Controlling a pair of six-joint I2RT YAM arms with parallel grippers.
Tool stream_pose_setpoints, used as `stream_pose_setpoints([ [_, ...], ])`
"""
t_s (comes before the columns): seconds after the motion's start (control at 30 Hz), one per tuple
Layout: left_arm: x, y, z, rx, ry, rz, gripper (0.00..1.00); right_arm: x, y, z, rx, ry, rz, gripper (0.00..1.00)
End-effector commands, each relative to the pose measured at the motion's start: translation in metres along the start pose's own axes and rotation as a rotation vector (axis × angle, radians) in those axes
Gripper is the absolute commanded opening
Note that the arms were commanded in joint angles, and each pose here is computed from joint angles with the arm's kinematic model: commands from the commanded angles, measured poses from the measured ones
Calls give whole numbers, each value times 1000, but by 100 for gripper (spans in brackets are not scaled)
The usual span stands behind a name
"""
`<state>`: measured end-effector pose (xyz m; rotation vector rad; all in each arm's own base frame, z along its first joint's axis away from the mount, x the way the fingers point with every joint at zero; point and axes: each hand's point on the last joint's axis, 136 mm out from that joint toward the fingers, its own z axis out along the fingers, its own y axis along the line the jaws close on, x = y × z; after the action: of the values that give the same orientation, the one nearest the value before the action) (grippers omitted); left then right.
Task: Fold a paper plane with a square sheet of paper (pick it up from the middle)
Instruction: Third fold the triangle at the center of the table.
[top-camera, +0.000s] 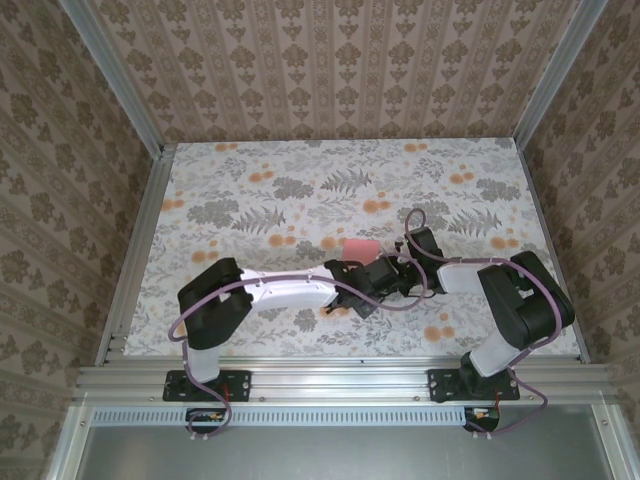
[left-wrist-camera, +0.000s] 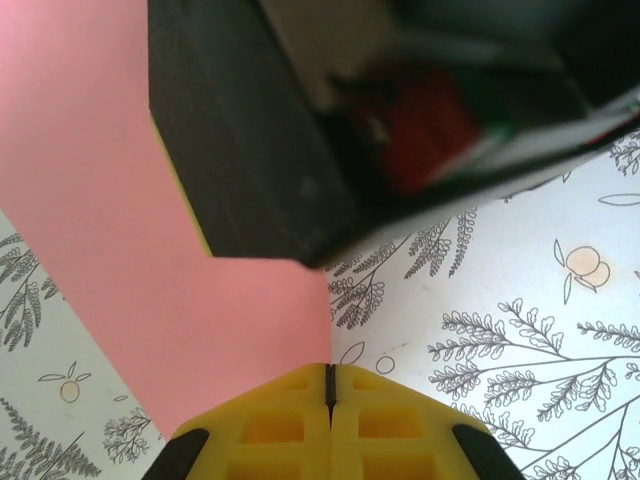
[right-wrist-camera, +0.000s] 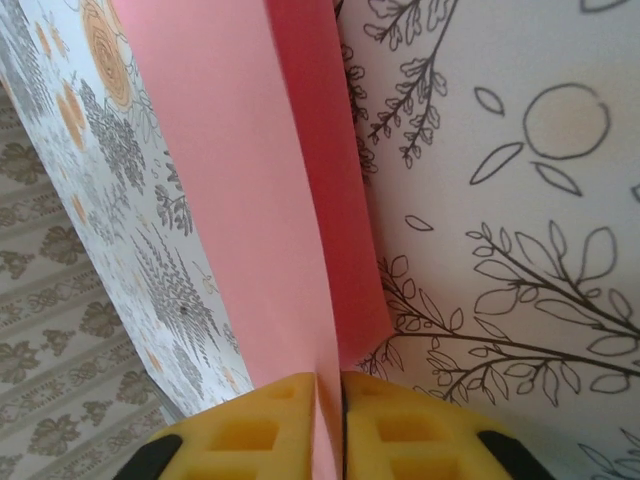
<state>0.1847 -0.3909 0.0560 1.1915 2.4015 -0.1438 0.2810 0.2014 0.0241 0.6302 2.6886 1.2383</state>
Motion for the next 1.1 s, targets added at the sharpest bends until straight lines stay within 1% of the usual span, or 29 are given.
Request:
stream_pose_setpoints([
  [0.0, -3, 3, -4, 77, -12, -46, 0, -2, 5, -12, 24, 4, -47, 22],
  [0.17, -2, 6, -6, 166, -21, -105, 0, -12, 1, -33, 117, -30, -109, 29],
  [0.3, -1, 9, -5, 196, -17, -120, 0, -21, 12, -41, 133, -36, -169, 31],
  [0.37, -1, 8, -5, 212, -16, -127, 0, -25, 22, -40, 114, -31, -198, 29],
  [0.47, 0, 9, -6, 226, -16, -137, 0, -33, 31, -34, 97, -16, -218, 18],
  [0.53, -1, 8, -8, 238, -20, -145, 0, -37, 33, -28, 97, -2, -220, 12],
  [0.6, -2, 8, -9, 249, -25, -153, 0, -42, 35, -20, 77, 13, -222, 10],
  [0.77, -3, 7, -13, 269, -27, -161, 0, -50, 38, -2, 54, 60, -230, 8],
  [0.97, -7, 8, -19, 298, -38, -175, 0, -55, 27, 12, 85, 103, -256, 7],
  [1.07, -10, 11, -23, 308, -43, -186, 0, -53, 17, 15, 131, 146, -292, 7],
])
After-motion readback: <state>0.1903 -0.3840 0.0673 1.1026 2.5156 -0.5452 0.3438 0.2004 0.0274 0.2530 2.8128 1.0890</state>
